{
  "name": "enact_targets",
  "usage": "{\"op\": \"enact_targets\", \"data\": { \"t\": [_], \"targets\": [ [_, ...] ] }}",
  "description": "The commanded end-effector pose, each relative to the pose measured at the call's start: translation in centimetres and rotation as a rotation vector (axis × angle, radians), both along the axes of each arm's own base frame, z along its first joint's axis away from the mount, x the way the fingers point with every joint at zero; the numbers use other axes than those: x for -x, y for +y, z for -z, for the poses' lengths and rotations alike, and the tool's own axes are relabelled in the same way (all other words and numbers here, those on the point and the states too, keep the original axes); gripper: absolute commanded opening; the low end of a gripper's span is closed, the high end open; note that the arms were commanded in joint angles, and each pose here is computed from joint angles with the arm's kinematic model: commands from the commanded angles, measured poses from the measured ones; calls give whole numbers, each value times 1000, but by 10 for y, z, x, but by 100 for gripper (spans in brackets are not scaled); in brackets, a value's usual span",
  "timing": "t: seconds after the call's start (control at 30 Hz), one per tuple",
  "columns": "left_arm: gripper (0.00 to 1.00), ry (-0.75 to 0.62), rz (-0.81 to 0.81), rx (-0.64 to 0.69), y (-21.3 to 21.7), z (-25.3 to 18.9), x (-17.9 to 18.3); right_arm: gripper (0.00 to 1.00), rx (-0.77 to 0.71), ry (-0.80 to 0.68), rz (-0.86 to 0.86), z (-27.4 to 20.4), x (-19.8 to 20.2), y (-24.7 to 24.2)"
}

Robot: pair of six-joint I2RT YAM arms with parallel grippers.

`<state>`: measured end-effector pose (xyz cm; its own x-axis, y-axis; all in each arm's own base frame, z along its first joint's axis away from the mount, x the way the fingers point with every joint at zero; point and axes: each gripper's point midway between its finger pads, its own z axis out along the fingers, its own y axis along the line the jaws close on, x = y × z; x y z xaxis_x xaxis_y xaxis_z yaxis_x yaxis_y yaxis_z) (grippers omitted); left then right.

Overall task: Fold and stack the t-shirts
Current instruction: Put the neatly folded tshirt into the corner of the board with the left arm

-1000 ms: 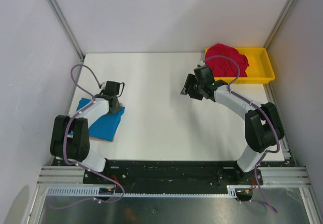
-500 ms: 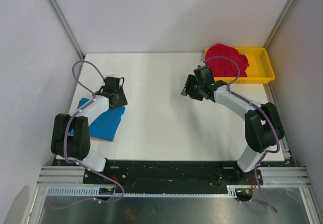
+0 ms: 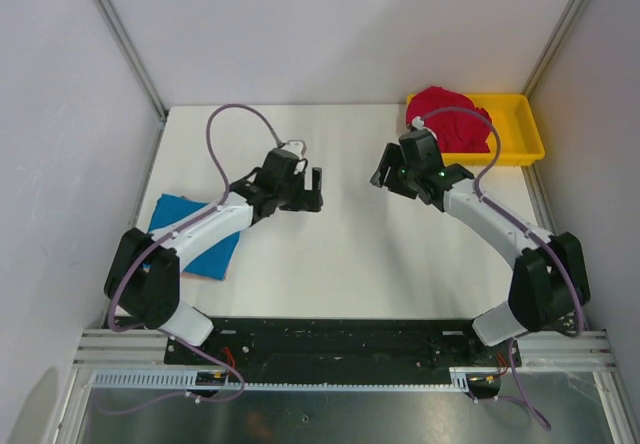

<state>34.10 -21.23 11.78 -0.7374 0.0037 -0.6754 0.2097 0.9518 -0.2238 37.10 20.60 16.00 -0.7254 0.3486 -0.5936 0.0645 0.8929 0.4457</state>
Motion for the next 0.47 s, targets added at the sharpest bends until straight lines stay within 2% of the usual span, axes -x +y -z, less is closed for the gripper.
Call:
{"op": "enact_targets", "data": {
  "t": [0.0,0.43],
  "targets": [
    [99,-94,72,74,-39,-43,1,65,31,-66,50,-24,12,-25],
    [99,-145,74,93,-43,-65,5,73,34,-128,121,-45,34,-53]
  ]
}}
